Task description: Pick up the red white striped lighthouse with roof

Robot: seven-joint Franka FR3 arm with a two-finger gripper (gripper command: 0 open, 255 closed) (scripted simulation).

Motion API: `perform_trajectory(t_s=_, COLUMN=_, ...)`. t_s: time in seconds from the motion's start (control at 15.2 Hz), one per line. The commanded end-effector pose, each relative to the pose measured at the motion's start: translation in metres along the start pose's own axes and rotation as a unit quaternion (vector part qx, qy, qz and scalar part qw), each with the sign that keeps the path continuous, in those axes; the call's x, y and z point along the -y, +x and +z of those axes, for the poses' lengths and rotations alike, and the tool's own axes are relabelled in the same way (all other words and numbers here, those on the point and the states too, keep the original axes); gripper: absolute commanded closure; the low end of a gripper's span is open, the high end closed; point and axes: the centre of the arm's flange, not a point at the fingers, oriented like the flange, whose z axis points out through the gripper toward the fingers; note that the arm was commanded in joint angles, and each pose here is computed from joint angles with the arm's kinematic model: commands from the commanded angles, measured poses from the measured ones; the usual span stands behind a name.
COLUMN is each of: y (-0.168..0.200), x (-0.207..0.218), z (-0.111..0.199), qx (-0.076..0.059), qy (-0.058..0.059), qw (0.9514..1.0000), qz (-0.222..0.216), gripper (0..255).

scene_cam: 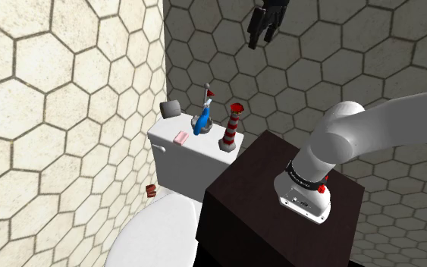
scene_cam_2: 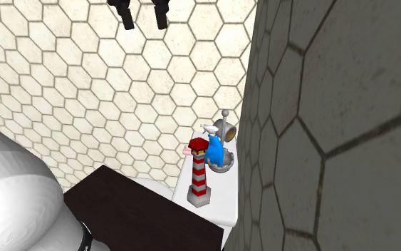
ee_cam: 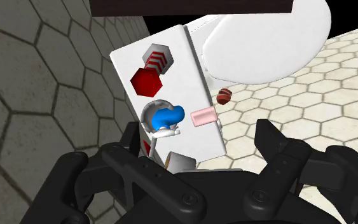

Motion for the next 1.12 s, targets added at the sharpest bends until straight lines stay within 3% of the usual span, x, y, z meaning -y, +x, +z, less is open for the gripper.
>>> perform_trajectory(t_s=0.0, y=0.000, x=0.000, z=0.000, qx=0.000, qy=0.000, qw=1.0000, qz=0.000, gripper=0)
perform_trajectory(t_s=0.53, y=0.004, x=0.003, z=0.105, qx=-0.024, qy=-0.054, qw=0.9969, qz=0.052, gripper=0)
perform_trajectory(t_s=1.06, y=0.013, x=-0.007, z=0.210, qx=-0.047, qy=-0.107, qw=0.9878, qz=0.103, gripper=0)
